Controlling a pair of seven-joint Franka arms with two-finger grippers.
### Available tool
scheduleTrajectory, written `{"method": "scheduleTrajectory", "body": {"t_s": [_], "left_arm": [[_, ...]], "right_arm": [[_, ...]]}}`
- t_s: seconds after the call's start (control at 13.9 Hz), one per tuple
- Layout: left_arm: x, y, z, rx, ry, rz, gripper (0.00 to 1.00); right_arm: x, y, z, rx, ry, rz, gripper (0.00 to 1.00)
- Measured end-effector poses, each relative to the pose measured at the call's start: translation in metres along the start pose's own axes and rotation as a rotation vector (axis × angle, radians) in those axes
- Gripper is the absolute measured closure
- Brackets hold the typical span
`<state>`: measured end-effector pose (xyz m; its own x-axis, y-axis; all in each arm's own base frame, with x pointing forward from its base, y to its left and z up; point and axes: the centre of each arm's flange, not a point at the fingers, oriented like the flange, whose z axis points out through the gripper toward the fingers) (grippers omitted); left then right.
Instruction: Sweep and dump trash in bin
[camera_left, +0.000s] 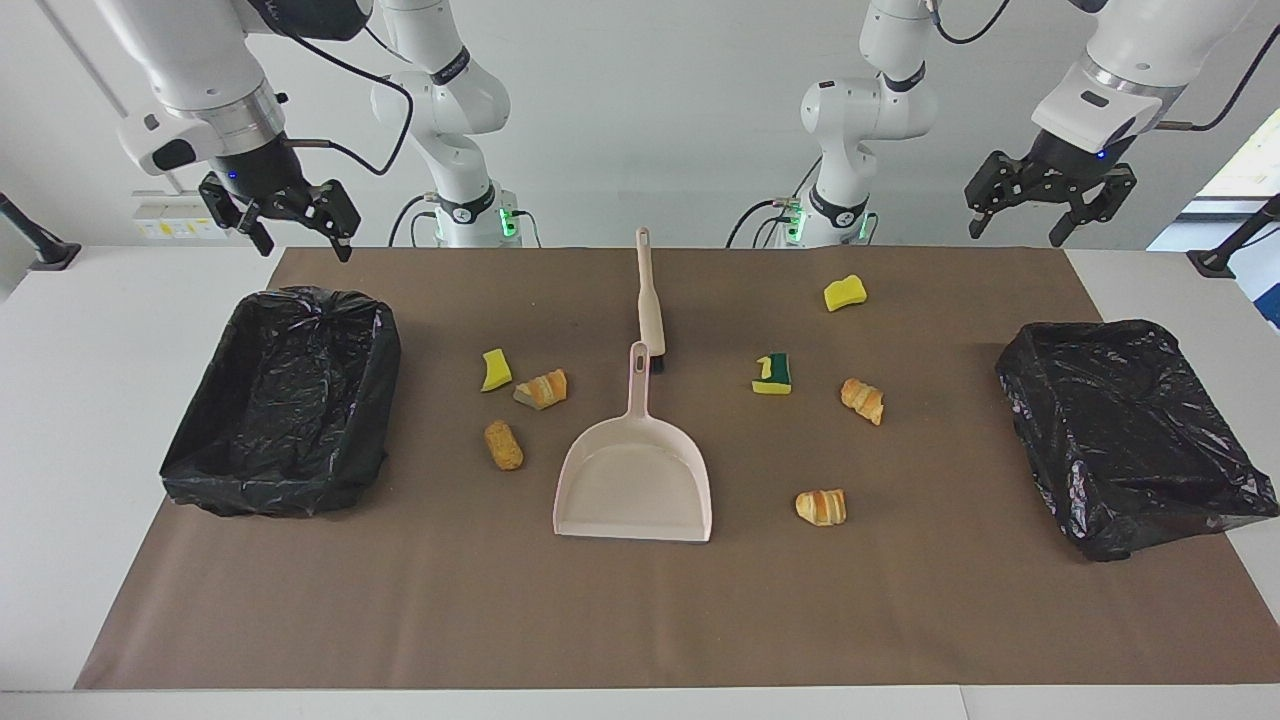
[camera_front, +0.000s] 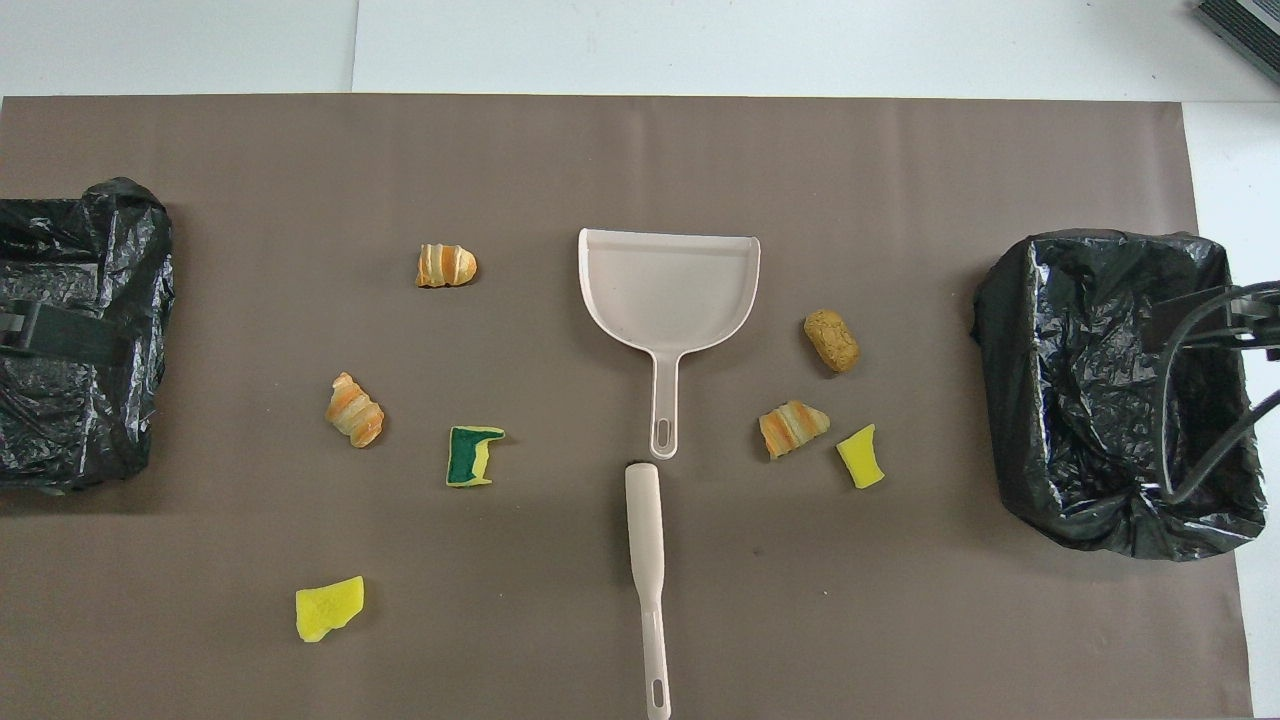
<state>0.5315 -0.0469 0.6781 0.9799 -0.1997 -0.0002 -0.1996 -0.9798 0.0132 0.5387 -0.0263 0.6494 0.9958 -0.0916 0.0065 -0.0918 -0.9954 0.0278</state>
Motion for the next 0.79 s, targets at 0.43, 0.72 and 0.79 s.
{"method": "scheduleTrajectory", "body": {"t_s": [0.43, 0.72, 0.79], "left_arm": [[-0.0003, 0.0003, 0.0002, 0.000, -0.003, 0.000, 0.00], [-0.0019, 0.0013, 0.0010, -0.002, -0.015, 0.002, 0.00], [-0.0023, 0.0027, 0.0009, -0.002, -0.016, 0.004, 0.00]], "right_arm": [[-0.0022, 0.0002, -0.0027, 0.000, 0.005, 0.000, 0.00], [-0.0035, 0.0009, -0.0007, 0.000, -0.001, 0.001, 0.00], [-0.0037, 0.0009, -0.0004, 0.000, -0.001, 0.001, 0.00]]}}
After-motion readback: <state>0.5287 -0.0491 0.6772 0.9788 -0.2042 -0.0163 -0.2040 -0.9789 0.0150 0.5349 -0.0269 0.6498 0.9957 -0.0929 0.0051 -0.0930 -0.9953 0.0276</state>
